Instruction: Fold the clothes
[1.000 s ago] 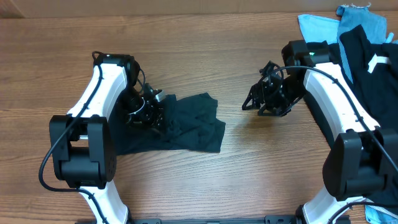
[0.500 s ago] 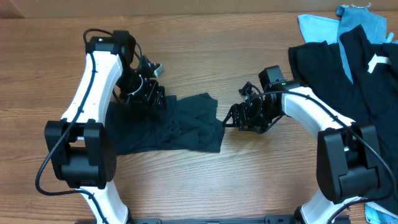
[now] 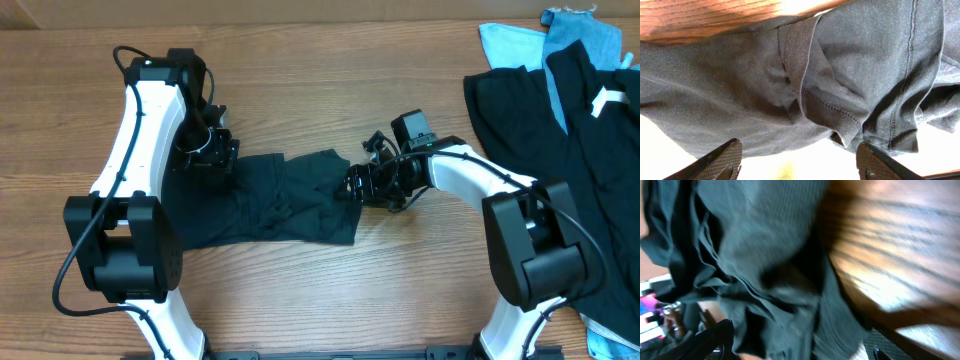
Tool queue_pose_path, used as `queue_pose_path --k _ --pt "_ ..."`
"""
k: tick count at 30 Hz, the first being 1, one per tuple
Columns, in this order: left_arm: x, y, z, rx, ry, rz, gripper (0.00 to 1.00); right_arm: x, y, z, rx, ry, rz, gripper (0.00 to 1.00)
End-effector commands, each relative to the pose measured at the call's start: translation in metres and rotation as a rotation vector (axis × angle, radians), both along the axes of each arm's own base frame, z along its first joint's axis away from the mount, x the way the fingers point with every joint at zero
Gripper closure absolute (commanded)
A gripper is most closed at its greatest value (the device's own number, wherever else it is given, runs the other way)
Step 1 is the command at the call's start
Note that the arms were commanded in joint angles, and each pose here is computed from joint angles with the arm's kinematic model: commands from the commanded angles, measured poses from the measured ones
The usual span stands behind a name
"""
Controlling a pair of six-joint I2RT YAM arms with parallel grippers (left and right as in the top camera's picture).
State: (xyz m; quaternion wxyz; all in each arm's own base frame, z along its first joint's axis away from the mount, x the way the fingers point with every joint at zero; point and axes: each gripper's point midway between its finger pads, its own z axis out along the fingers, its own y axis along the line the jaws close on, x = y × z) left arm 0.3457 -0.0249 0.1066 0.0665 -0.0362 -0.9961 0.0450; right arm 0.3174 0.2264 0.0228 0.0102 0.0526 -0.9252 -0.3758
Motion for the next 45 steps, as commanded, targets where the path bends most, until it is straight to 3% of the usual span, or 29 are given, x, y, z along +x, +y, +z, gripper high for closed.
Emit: queue_pose_path --k 1,6,10,11,12,15,17,19,20,24,27,30,34,37,45 --pt "0.006 0.003 0.009 0.011 -0.035 0.015 0.24 -0.003 0.003 -0.024 0.004 0.067 -0.023 0.13" --pt "0.006 0.003 0.009 0.011 -0.035 0.015 0.23 -0.009 0.022 -0.023 0.02 0.04 0.028 0.15" --pt "0.004 0.003 0.01 0.011 -0.028 0.015 0.24 -0.009 0.028 -0.031 -0.045 0.024 0.013 0.27" --pt "0.004 0.003 0.01 0.011 -0.027 0.015 0.24 -0.006 0.029 -0.03 -0.04 0.012 0.009 0.38" --pt "0.004 0.003 0.01 0.011 -0.027 0.015 0.24 -0.002 0.031 -0.029 -0.035 0.004 -0.002 0.43" --pt "0.002 0.003 0.01 0.011 -0.022 0.015 0.24 0.004 0.033 -0.027 -0.021 -0.021 -0.011 0.68" --pt "0.002 0.003 0.01 0.011 -0.019 0.015 0.24 0.005 0.034 -0.027 -0.019 -0.026 -0.011 0.7" --pt "0.001 0.003 0.01 0.012 -0.018 0.015 0.24 0.005 0.033 -0.027 -0.022 -0.025 -0.013 0.91" --pt "0.001 0.003 0.01 0.012 -0.018 0.015 0.24 0.01 0.027 -0.031 -0.055 -0.012 -0.057 0.96" --pt "0.001 0.003 0.01 0.013 -0.016 0.014 0.24 0.043 -0.049 -0.021 -0.165 -0.009 -0.181 0.96" --pt "0.001 0.005 0.01 0.023 -0.016 0.013 0.24 0.066 -0.111 0.027 -0.297 -0.104 -0.223 0.96" --pt "0.002 0.03 0.009 0.154 -0.021 0.089 0.23 0.073 -0.125 0.091 -0.362 -0.184 -0.201 0.96" --pt "0.002 0.051 0.009 0.155 -0.02 0.186 0.21 0.065 -0.089 0.121 -0.363 -0.212 -0.108 0.96" --pt "0.003 0.055 0.009 0.112 -0.021 0.221 0.15 0.04 -0.031 0.121 -0.364 -0.244 0.037 0.95" --pt "0.003 0.049 0.006 0.077 -0.017 0.226 0.15 0.014 0.081 0.115 -0.312 -0.389 0.174 0.94"
